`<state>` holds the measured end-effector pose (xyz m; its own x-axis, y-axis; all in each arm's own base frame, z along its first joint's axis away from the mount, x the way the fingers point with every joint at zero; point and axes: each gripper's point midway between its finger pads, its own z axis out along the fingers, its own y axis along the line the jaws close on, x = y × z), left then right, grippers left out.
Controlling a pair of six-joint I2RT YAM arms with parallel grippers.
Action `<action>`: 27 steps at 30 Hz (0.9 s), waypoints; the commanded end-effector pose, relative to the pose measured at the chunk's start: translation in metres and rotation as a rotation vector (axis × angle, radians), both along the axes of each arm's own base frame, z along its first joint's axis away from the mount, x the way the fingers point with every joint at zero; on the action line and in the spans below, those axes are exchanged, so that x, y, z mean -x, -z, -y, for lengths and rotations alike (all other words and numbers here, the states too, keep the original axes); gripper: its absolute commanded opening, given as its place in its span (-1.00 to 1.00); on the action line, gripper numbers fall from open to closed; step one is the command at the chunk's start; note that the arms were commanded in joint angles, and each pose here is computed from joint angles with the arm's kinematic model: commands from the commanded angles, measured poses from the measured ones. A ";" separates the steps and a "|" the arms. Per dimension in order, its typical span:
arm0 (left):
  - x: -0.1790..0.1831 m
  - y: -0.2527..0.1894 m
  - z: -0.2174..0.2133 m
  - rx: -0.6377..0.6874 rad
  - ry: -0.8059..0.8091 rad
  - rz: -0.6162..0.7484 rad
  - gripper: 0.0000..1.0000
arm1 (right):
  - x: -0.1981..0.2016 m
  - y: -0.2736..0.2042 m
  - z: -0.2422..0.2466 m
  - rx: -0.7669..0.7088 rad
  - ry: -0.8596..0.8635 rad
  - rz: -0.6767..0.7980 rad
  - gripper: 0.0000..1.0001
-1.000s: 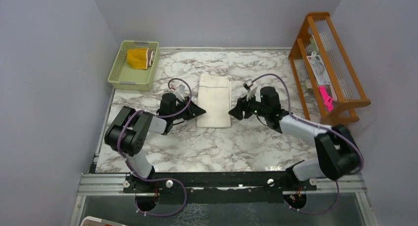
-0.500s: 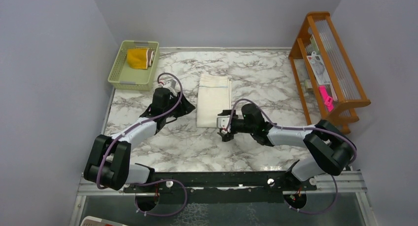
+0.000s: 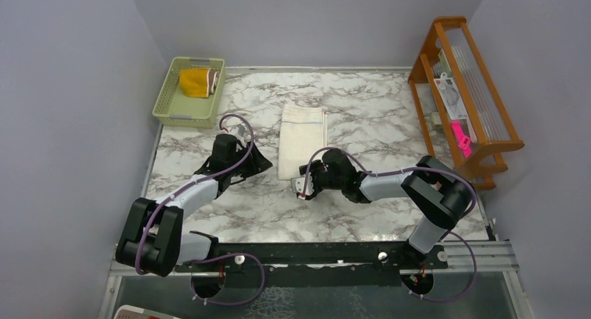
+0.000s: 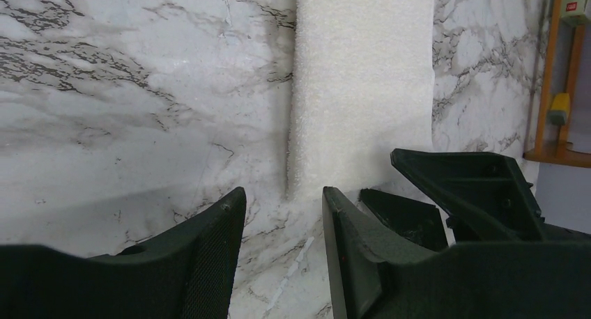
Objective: Roll the towels
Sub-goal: Roll the towel at the center of the board.
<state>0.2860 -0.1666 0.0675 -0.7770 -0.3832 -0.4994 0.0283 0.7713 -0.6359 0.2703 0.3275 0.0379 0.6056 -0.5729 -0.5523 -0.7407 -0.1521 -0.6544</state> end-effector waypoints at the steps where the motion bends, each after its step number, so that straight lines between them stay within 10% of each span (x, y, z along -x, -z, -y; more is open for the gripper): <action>1: -0.002 -0.006 0.000 0.027 0.031 0.010 -0.06 | 0.005 0.040 0.018 0.143 0.013 -0.023 0.00; 15: -0.004 -0.015 -0.009 0.065 0.023 0.003 -0.06 | 0.014 0.054 0.016 0.205 0.030 -0.171 -0.73; 27: -0.006 -0.040 -0.010 0.074 0.076 0.023 -0.06 | 0.062 0.004 -0.014 0.071 0.097 -0.755 -0.99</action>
<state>0.2925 -0.1516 0.0900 -0.7885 -0.3957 -0.4709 0.0346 0.7358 -0.6763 0.2464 0.3427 0.0339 0.2932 -0.6522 -0.6990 -0.9501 -0.1176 -0.2888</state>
